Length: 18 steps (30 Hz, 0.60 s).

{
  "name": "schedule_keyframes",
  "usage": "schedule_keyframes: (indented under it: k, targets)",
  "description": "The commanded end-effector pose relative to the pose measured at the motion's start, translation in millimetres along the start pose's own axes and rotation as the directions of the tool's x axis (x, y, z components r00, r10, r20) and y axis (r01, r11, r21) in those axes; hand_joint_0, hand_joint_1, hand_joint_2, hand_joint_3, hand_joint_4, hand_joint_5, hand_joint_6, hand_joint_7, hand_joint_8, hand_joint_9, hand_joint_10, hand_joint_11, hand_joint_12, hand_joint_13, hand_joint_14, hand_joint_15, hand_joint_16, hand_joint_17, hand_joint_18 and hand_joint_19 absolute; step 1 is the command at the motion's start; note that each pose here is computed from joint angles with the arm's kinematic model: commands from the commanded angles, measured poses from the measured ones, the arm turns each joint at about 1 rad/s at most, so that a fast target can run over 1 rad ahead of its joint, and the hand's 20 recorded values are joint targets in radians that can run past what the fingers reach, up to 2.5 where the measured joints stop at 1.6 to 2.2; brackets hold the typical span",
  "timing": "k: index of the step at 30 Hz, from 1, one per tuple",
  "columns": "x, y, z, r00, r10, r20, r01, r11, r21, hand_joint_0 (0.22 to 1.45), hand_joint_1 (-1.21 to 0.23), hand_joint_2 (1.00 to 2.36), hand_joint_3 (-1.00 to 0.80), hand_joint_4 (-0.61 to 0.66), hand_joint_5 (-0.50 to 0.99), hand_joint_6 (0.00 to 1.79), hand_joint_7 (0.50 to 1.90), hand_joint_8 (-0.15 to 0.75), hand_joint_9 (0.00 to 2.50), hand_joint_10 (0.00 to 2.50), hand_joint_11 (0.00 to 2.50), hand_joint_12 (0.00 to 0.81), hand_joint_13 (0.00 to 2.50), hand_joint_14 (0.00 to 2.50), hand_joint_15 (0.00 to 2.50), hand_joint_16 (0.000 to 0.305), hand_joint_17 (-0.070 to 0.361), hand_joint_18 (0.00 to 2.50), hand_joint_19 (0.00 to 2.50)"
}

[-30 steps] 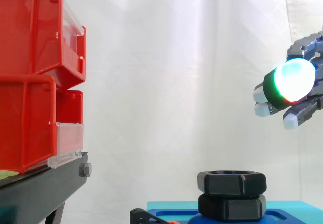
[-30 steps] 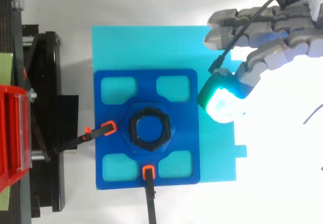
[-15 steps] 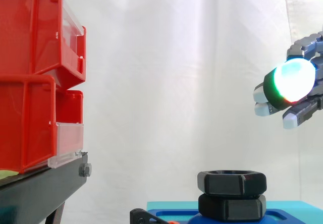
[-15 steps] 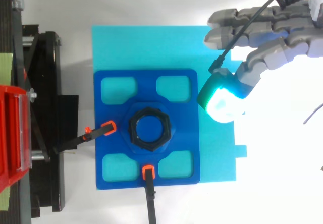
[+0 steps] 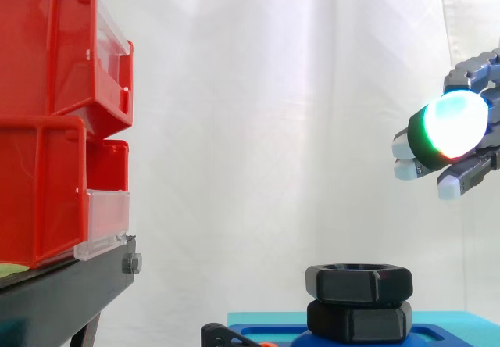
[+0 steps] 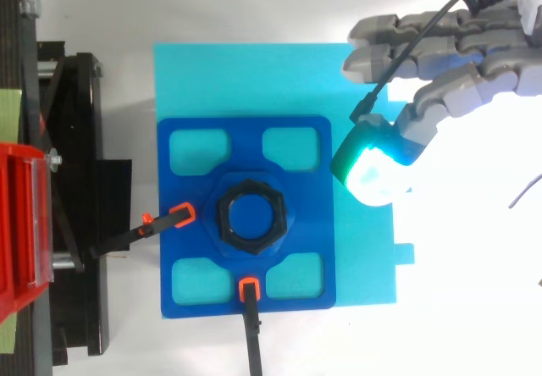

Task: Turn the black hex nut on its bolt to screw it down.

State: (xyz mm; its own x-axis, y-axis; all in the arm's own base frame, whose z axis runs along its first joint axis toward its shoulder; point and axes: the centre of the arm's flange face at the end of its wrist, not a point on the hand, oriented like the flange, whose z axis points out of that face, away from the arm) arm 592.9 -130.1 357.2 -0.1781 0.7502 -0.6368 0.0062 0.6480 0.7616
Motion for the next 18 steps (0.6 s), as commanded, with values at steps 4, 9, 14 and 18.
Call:
schedule_keyframes:
  k: [4,9,14,18]
  targets:
    - [-0.2,0.2,0.1,1.0,0.0,0.0,0.0,1.0,0.0,0.45,-0.45,1.0,-0.5,0.08,-0.3,0.5,0.63,0.264,0.06,0.0,0.0,0.407,0.0,0.0,0.0,0.07,0.157,0.16,0.2]
    - [-0.2,0.2,0.1,1.0,0.0,0.0,0.0,1.0,0.0,0.45,-0.45,1.0,-0.5,0.09,-0.3,0.5,0.63,0.264,0.05,0.0,0.0,0.407,0.0,0.0,0.0,0.07,0.157,0.17,0.2]
    - [-0.2,0.2,0.1,1.0,0.0,0.0,0.0,1.0,0.0,0.45,-0.48,1.0,-0.5,0.11,-0.28,0.5,0.63,0.282,0.15,0.0,0.0,0.408,0.0,0.0,0.0,0.07,0.158,0.23,0.15]
    - [-0.2,0.2,0.1,1.0,0.0,0.0,0.0,1.0,0.0,0.45,-0.47,1.0,-0.5,0.1,-0.29,0.5,0.63,0.284,0.1,0.0,0.0,0.412,0.0,0.0,0.0,0.07,0.157,0.19,0.17]
